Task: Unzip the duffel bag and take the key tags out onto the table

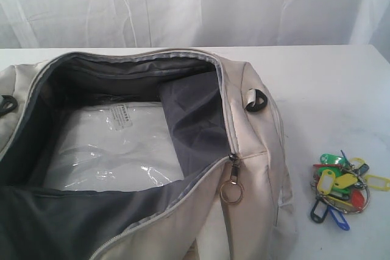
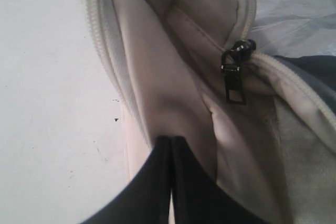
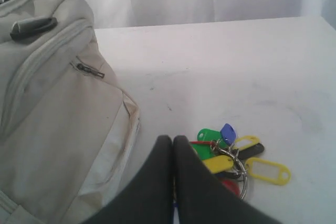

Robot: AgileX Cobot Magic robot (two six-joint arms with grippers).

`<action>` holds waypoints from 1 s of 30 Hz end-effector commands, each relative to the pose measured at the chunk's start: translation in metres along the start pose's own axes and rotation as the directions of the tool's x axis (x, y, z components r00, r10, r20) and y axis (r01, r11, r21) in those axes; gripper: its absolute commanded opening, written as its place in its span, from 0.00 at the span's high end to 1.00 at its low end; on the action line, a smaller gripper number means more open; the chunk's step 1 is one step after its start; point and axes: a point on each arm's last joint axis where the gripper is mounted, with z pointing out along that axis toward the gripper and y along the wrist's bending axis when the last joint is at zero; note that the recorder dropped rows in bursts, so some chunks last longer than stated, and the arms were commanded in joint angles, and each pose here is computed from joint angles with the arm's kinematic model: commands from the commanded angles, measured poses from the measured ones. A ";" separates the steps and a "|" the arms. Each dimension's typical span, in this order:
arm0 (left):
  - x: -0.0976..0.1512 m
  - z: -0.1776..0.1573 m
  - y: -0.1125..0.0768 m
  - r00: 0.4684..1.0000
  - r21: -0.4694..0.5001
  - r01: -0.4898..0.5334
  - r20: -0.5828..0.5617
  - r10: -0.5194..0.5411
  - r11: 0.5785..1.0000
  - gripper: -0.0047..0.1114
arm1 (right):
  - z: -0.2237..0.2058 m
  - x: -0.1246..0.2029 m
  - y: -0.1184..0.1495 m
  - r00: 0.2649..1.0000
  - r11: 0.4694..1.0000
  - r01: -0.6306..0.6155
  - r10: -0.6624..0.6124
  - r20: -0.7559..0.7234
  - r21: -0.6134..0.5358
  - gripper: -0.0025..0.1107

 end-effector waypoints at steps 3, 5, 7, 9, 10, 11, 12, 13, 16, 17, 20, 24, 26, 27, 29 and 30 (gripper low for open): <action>0.001 0.000 0.000 1.000 0.003 0.001 0.001 -0.001 1.000 0.96 | -0.002 0.007 -0.001 0.999 1.000 0.008 -0.007 -0.048 0.012 0.98; 0.001 0.000 0.000 1.000 0.003 0.001 0.001 -0.001 1.000 0.96 | -0.002 0.007 -0.001 0.999 1.000 0.008 -0.007 -0.050 0.012 0.98; 0.001 0.000 0.000 1.000 0.003 0.001 0.001 -0.001 1.000 0.96 | -0.002 0.008 -0.001 0.999 1.000 0.005 -0.005 -0.052 0.012 0.98; 0.001 0.000 0.000 1.000 0.003 0.001 0.001 -0.001 1.000 0.96 | -0.002 0.008 -0.001 0.999 1.000 0.005 -0.005 -0.052 0.012 0.98; 0.001 0.000 0.000 1.000 0.003 0.001 0.001 -0.001 1.000 0.96 | -0.002 0.008 -0.001 0.999 1.000 0.005 -0.005 -0.052 0.012 0.98; 0.001 0.000 0.000 1.000 0.003 0.001 0.001 -0.001 1.000 0.96 | -0.002 0.008 -0.001 0.999 1.000 0.005 -0.005 -0.052 0.012 0.98; 0.001 0.000 0.000 1.000 0.003 0.001 0.001 -0.001 1.000 0.96 | -0.002 0.008 -0.001 0.999 1.000 0.005 -0.005 -0.052 0.012 0.98; 0.001 0.000 0.000 1.000 0.003 0.001 0.001 -0.001 1.000 0.96 | -0.002 0.008 -0.001 0.999 1.000 0.005 -0.005 -0.052 0.012 0.98; 0.001 0.000 0.000 1.000 0.003 0.001 0.001 -0.001 1.000 0.96 | -0.002 0.008 -0.001 0.999 1.000 0.005 -0.005 -0.052 0.012 0.98; 0.001 0.000 0.000 1.000 0.003 0.001 0.001 -0.001 1.000 0.96 | -0.003 0.007 -0.001 0.999 1.000 0.005 -0.005 -0.048 0.012 0.98; 0.001 0.000 0.000 1.000 0.003 0.001 0.001 -0.001 1.000 0.96 | -0.003 0.007 -0.001 0.999 1.000 0.004 -0.003 -0.047 0.019 0.98; 0.001 0.000 0.000 1.000 0.003 0.001 0.001 -0.001 1.000 0.96 | -0.003 0.007 -0.003 0.999 0.999 -0.003 0.004 -0.037 0.048 0.98; 0.001 0.000 0.000 1.000 0.003 0.001 0.001 -0.001 1.000 0.96 | -0.003 0.007 -0.004 0.999 0.997 -0.008 0.010 -0.035 0.073 0.98; 0.001 0.000 0.000 1.000 0.003 0.001 0.001 -0.001 1.000 0.96 | -0.003 0.007 -0.005 0.999 0.996 -0.011 0.014 -0.037 0.086 0.98; 0.001 0.000 0.000 1.000 0.001 0.002 0.001 -0.002 1.000 0.96 | -0.003 0.007 -0.007 0.999 0.994 -0.016 0.021 -0.037 0.112 0.98; 0.001 0.000 0.000 1.000 0.001 0.002 0.004 -0.002 1.000 0.96 | -0.004 0.007 -0.007 0.999 0.992 -0.018 0.023 -0.036 0.122 0.98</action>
